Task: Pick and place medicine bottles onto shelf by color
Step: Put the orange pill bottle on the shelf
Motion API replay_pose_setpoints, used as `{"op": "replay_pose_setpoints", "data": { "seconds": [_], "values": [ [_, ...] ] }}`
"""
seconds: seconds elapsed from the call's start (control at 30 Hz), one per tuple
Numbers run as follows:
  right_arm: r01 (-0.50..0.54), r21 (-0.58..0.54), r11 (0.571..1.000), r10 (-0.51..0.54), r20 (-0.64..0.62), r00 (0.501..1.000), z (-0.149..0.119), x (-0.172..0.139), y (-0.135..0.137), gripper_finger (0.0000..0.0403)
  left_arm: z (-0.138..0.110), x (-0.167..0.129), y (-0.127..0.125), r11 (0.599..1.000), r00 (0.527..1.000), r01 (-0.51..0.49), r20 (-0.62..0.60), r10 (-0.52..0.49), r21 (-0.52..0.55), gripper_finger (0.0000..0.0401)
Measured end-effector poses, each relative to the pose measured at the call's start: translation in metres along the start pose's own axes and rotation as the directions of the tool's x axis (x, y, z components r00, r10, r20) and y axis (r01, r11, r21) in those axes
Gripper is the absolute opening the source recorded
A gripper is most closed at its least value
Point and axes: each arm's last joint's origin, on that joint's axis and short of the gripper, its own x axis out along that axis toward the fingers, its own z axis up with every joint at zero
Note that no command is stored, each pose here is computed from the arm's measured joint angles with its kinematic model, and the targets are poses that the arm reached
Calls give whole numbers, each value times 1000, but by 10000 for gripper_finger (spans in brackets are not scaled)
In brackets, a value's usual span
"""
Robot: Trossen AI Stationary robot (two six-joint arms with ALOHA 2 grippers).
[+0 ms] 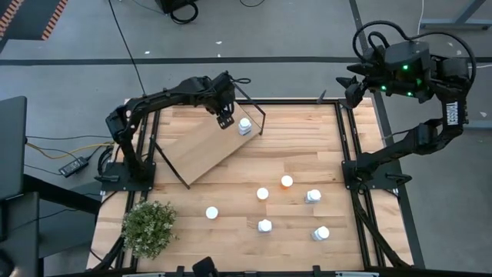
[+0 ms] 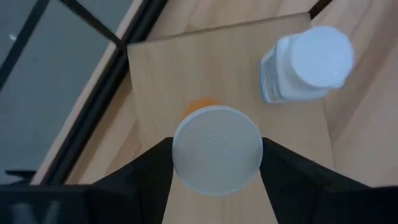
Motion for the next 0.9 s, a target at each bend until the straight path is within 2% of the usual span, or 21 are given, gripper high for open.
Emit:
{"op": "replay_pose_setpoints", "data": {
  "seconds": [0.27, 0.53, 0.73, 0.9],
  "values": [
    [11, -48, 999, -12, -21, 1000, 3, 10, 5, 245, 5, 17, 0, 998, 999, -7, -33, 5, -66, 227],
    [11, -58, 998, -13, -25, 1000, 4, 11, 6, 245, 21, 37, 3, 998, 998, -17, -55, 13, -68, 222],
    [11, -58, 998, -13, -25, 1000, 4, 11, 6, 245, 18, 52, 3, 998, 993, -16, -114, 9, -63, 231],
    [11, -64, 998, -13, -25, 1000, 4, 11, 6, 245, 20, 55, 4, 998, 994, -18, -104, 11, -66, 230]
  ]
}}
